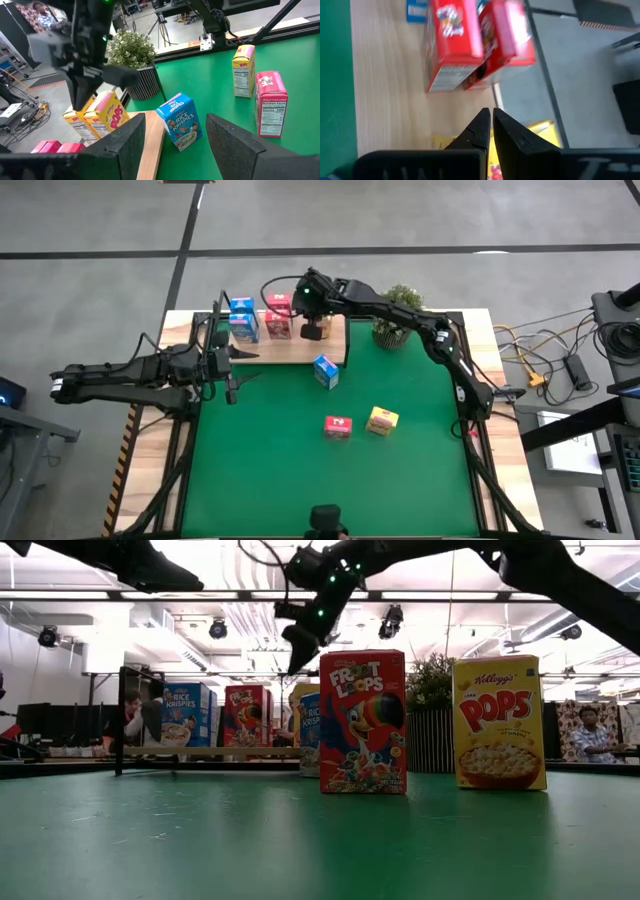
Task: Stack cereal on shelf
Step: Put the top yellow cereal box aligned with the other yellow cereal box on the shelf
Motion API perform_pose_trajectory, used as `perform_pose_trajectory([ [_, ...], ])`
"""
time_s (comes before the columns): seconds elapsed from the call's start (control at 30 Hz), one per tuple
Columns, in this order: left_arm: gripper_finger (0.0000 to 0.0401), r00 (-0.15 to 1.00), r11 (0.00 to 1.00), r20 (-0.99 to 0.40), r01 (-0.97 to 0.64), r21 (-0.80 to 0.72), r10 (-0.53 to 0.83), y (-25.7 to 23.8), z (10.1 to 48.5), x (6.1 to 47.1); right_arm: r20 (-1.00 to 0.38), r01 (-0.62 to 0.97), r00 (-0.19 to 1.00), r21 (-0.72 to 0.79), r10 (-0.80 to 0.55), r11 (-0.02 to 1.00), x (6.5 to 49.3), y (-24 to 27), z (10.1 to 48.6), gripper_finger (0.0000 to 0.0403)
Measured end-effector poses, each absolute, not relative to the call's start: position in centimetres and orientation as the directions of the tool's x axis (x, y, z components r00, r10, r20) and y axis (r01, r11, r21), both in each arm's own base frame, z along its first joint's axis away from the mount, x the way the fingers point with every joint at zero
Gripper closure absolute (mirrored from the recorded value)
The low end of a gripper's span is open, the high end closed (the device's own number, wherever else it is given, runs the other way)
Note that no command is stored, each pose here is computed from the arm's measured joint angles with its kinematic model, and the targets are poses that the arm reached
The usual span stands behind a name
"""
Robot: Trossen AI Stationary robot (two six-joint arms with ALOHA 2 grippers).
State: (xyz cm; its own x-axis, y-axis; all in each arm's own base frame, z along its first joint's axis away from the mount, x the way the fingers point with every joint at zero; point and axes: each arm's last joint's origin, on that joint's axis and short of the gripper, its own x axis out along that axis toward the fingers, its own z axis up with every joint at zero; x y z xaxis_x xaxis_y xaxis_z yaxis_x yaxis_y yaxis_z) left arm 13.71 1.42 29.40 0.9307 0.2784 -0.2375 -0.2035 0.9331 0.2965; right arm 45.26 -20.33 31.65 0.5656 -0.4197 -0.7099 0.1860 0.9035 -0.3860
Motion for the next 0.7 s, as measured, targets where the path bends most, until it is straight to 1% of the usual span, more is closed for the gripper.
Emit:
perform_pose_trajectory([
  [0.2, 0.0209, 0.931, 0.933, -0.237, -0.204, 0.296, 0.278, 1.4, 29.4, 13.7, -0.678, 0.221, 0.584, -0.395, -0.446, 0.891, 44.6, -21.1, 32.8, 0.039],
  [0.33, 0.0209, 0.931, 0.933, -0.237, -0.203, 0.296, 0.278, 1.4, 29.4, 13.7, -0.671, 0.305, 0.576, -0.354, -0.467, 0.884, 43.5, -23.3, 33.0, 0.039],
  [0.4, 0.0209, 0.931, 0.933, -0.237, -0.203, 0.296, 0.278, 1.4, 29.4, 13.7, -0.68, 0.325, 0.579, -0.314, -0.45, 0.892, 42.9, -24.3, 32.8, 0.039],
  [0.53, 0.0209, 0.931, 0.933, -0.237, -0.203, 0.296, 0.278, 1.4, 29.4, 13.7, -0.684, 0.321, 0.623, -0.217, -0.378, 0.922, 42.1, -26.0, 32.6, 0.039],
  [0.7, 0.0209, 0.931, 0.933, -0.237, -0.203, 0.296, 0.278, 1.4, 29.4, 13.7, -0.688, 0.321, 0.627, -0.199, -0.365, 0.926, 41.8, -26.7, 32.3, 0.039],
])
